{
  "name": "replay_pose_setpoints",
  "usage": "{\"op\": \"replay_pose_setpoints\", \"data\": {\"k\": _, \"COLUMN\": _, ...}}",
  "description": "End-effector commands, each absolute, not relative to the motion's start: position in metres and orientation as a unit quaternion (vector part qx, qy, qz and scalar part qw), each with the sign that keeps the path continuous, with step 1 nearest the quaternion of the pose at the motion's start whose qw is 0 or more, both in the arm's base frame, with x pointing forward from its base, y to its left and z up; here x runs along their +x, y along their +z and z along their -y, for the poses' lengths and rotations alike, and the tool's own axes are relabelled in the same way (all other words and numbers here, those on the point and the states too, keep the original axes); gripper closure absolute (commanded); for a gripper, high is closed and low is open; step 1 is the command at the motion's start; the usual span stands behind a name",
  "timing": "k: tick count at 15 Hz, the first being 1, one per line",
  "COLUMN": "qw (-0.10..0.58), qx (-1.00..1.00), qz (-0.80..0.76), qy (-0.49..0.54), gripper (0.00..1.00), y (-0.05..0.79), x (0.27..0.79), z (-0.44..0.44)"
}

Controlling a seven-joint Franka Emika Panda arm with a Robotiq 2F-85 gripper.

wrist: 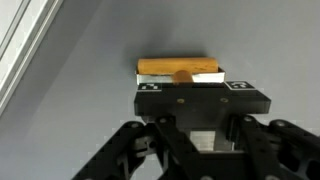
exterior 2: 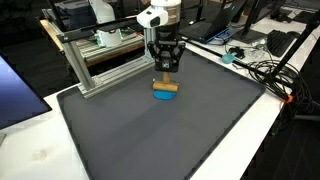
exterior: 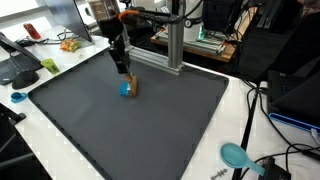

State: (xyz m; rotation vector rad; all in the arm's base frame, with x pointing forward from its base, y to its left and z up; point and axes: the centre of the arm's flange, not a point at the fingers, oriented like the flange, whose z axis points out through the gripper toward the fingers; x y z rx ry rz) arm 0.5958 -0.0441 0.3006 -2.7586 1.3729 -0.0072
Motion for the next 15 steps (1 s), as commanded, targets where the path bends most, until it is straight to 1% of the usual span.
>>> {"op": "replay_pose_setpoints", "data": {"k": 1, "qw": 0.041, "qx": -0.899, "qz": -0.436, "qy": 0.000, "gripper": 0.77, "y": 0.272, "x": 0.606, "z": 0.041}}
{"op": "replay_pose_setpoints", "data": {"k": 4, "qw": 0.030, "qx": -0.897, "qz": -0.441, "qy": -0.004, "gripper": 0.77, "y": 0.278, "x": 0.607, "z": 0.051}}
{"op": "replay_pose_setpoints", "data": {"k": 15, "qw": 0.029, "qx": -0.897, "qz": -0.435, "qy": -0.064, "gripper": 0.77, "y": 0.274, "x": 0.622, "z": 0.067}}
